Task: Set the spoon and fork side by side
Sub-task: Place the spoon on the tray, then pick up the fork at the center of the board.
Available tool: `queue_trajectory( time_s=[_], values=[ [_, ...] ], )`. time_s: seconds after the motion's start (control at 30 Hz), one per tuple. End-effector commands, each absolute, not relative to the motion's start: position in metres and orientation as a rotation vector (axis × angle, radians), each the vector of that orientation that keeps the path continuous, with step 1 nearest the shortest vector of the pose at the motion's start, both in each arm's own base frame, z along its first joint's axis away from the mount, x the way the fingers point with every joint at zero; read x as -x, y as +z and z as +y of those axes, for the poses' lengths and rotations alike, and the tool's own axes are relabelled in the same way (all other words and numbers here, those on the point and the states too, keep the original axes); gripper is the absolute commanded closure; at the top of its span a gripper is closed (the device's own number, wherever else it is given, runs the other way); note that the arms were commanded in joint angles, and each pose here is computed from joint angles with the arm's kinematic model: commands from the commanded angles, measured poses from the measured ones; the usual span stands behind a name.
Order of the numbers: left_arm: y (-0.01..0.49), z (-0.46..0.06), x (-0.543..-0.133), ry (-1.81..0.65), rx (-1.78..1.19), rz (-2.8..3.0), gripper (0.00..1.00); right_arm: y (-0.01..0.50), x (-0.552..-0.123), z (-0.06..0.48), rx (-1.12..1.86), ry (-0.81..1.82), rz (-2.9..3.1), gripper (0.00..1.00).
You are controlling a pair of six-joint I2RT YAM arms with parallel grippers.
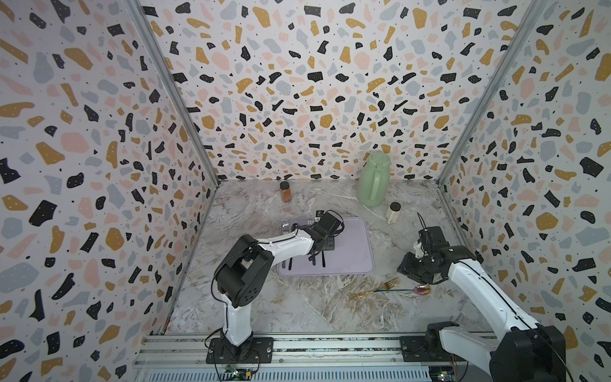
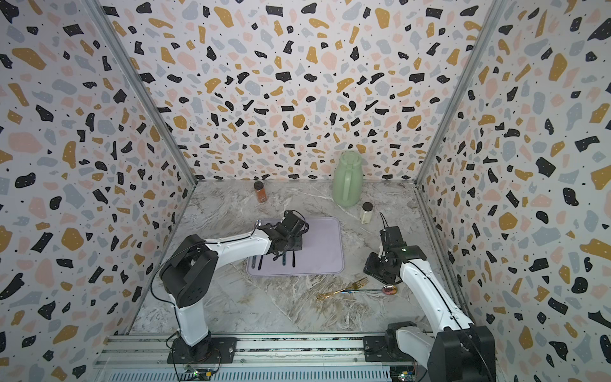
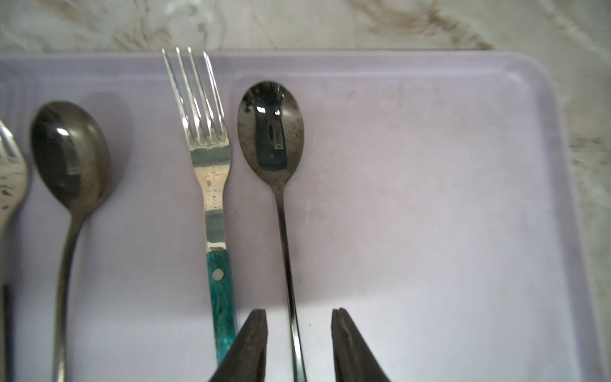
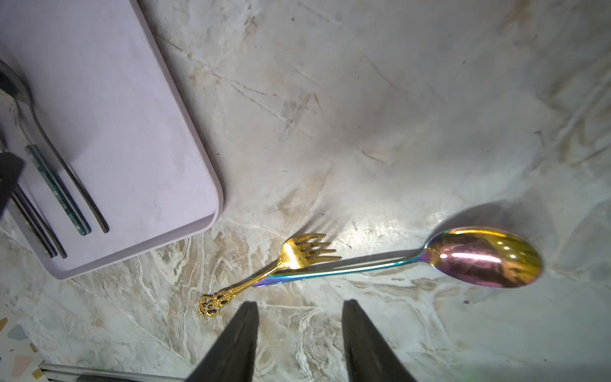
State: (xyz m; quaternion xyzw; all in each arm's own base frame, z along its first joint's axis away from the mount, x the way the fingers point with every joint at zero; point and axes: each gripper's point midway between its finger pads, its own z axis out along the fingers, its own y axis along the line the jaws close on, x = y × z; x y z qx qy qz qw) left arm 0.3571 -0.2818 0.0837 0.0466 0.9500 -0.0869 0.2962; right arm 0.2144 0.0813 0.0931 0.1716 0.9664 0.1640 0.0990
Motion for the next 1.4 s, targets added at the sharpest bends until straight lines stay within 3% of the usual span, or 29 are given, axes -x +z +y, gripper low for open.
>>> queue_trajectory(
  time_s=[0.0, 0.27, 0.37, 0.7, 0.87, 1.23, 1.37],
  values=[
    [0.110, -0.311, -0.319, -0.279, -0.441, 2.451, 0.60, 0.087, -0.209, 0.085, -0.530, 0.463, 2.871, 0.53],
    [0.094, -0.391, -0.200, -0.539, -1.186, 2.253, 0.58, 0.080, -0.206, 0.083, -0.485, 0.394, 2.882, 0.54],
    [0.077, -0.409, -0.175, -0.541, -1.375, 2.196, 0.57, 0.082, -0.209, 0.080, -0.469, 0.369, 2.867, 0.54],
    [0.037, -0.421, -0.170, -0.397, -1.589, 2.152, 0.48, 0.084, -0.210, 0.075, -0.442, 0.334, 2.855, 0.54],
    [0.028, -0.428, -0.171, -0.391, -1.631, 2.141, 0.48, 0.084, -0.210, 0.075, -0.437, 0.335, 2.854, 0.53],
    [0.002, -0.436, -0.171, -0.393, -1.669, 2.156, 0.75, 0.083, -0.210, 0.070, -0.434, 0.306, 2.857, 0.54],
    [0.003, -0.436, -0.171, -0.388, -1.674, 2.155, 0.95, 0.083, -0.210, 0.068, -0.441, 0.312, 2.854, 0.54]
  ],
)
